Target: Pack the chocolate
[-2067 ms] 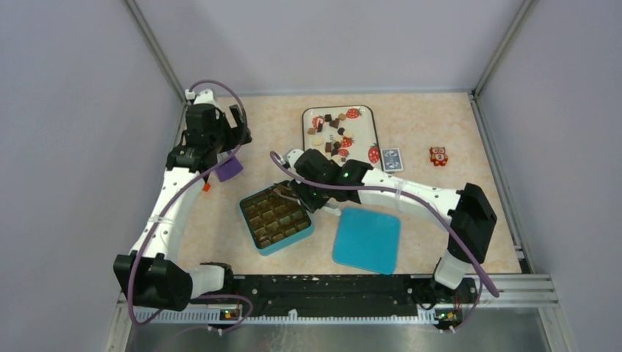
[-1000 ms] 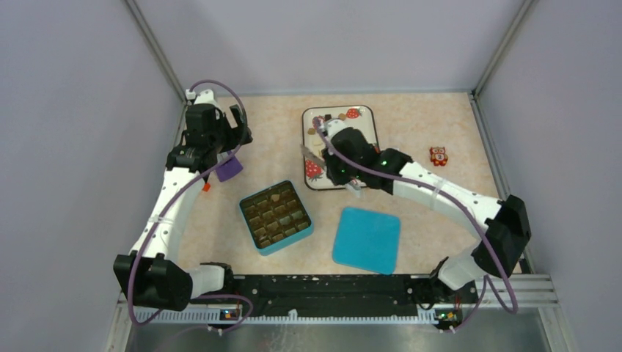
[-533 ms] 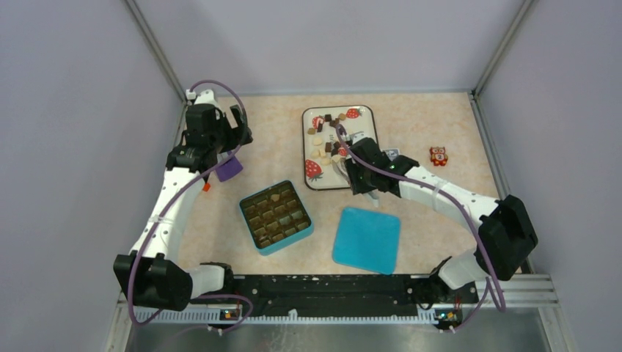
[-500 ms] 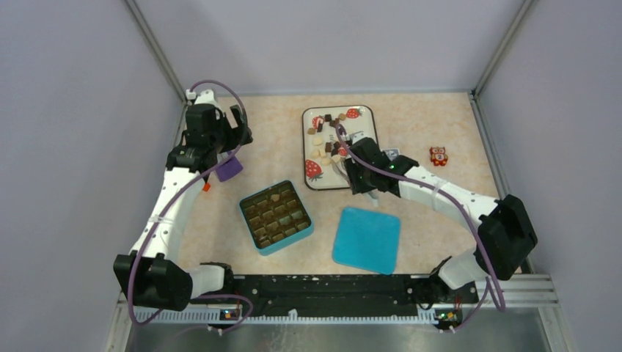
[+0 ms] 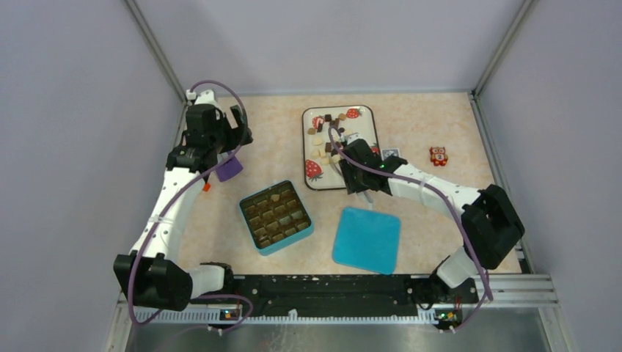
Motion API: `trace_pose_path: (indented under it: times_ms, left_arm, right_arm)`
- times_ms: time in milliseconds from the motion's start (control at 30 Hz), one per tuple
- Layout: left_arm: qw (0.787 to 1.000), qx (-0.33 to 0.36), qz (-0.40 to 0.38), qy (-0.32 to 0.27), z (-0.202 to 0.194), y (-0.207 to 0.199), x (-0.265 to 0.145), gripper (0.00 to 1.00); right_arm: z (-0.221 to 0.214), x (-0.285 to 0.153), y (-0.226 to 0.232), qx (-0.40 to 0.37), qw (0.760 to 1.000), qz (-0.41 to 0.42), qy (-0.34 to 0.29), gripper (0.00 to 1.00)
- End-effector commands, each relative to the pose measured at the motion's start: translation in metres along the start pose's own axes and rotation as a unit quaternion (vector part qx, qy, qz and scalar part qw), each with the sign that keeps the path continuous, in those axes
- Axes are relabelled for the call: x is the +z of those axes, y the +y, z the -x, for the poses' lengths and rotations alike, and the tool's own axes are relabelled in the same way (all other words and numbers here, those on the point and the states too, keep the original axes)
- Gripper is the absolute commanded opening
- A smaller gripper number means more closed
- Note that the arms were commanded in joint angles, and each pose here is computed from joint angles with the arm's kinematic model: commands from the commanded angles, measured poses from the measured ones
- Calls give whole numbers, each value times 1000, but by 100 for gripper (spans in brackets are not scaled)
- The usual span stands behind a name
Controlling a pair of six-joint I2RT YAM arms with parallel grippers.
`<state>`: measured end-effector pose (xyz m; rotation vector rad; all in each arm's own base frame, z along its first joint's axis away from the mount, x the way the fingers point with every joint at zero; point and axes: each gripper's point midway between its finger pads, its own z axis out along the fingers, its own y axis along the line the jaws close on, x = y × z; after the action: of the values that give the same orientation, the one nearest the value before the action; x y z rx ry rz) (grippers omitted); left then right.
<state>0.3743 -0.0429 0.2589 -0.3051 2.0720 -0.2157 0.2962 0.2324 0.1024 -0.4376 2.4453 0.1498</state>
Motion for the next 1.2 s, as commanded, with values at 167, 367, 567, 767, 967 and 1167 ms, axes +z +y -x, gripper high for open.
trace_pose_path:
  times_ms: [167, 367, 567, 767, 967, 1167]
  left_arm:
    - [999, 0, -16, -28, 15, -6, -6, 99]
    - [999, 2, -19, -26, 14, -7, -4, 99]
    - [999, 2, -21, -24, 13, -7, -2, 99]
    - [1000, 2, -18, -21, 10, -6, 0, 99]
    - [1000, 0, -18, -20, 9, -6, 2, 99]
    - [1000, 1, -16, -19, 9, -5, 2, 99]
  right_arm:
    - [29, 14, 2, 8, 999, -11, -39, 43]
    - [34, 9, 0, 12, 999, -15, -50, 36]
    - [37, -5, 0, 6, 998, -4, -57, 21]
    - [44, -27, -1, -4, 998, 8, -68, 15]
    - [51, -46, 0, -10, 997, 21, -75, 14]
    - [56, -64, 6, -22, 995, 47, -89, 12]
